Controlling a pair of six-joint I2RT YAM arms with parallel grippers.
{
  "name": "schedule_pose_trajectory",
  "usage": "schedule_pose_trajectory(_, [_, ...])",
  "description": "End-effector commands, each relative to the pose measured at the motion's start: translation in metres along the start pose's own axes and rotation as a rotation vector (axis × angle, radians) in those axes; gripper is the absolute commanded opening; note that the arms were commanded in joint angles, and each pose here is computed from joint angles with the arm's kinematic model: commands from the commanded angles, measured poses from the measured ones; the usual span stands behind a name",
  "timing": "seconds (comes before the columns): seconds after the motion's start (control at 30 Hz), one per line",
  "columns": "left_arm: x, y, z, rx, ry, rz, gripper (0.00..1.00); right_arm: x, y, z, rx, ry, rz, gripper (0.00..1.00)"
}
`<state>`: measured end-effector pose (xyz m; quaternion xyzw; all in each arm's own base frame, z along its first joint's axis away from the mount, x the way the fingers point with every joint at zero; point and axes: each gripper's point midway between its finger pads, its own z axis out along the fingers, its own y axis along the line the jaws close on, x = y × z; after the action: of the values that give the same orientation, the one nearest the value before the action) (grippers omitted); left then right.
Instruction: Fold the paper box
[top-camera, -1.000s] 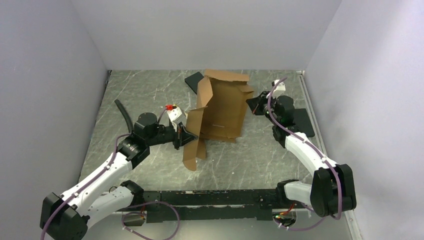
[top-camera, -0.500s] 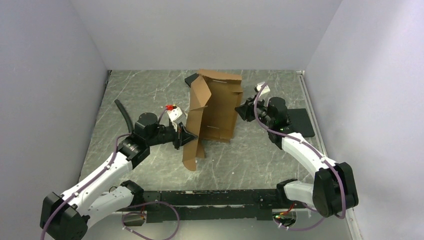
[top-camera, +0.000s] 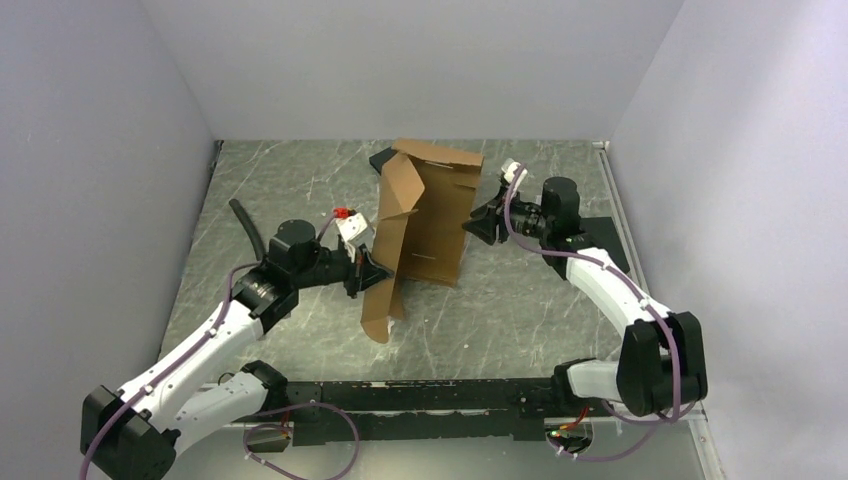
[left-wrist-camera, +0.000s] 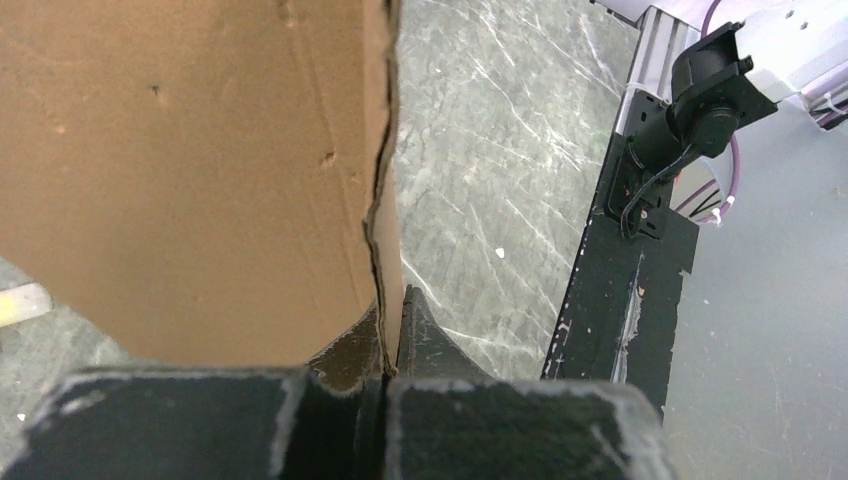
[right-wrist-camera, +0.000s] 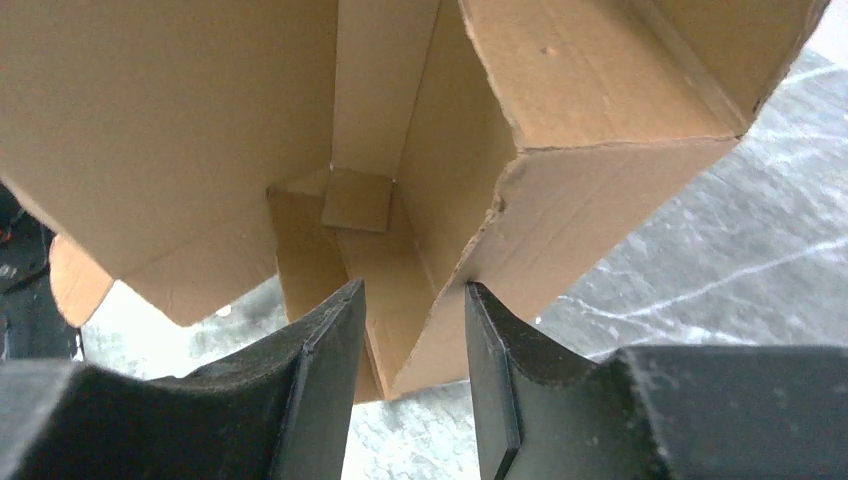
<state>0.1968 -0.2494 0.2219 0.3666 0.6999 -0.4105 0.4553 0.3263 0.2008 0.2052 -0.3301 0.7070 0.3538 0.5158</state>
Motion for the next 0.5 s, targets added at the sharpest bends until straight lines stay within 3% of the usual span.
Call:
schedule_pose_trajectory(0.0, [-0.023, -0.01, 0.0, 0.062, -0.015, 0.089, 0.0, -0.023, 0.022, 0.002, -0.193, -0.019, -0.133, 0.45])
schedule_pose_trajectory(0.2, [-0.022, -0.006, 0.001, 0.074, -0.016, 0.138, 0.0, -0.019, -0.002, -0.004, -0.133, 0.013, -0.102, 0.54])
schedule_pose_trajectory(0.33, [-0.019, -0.002, -0.003, 0.057, -0.015, 0.158, 0.0, -0.007, -0.013, -0.018, -0.164, 0.02, -0.025, 0.56])
schedule_pose_trajectory(0.47, [-0.016, 0.003, -0.006, 0.037, 0.004, 0.174, 0.0, 0.0, -0.009, -0.028, -0.194, 0.041, -0.079, 0.56])
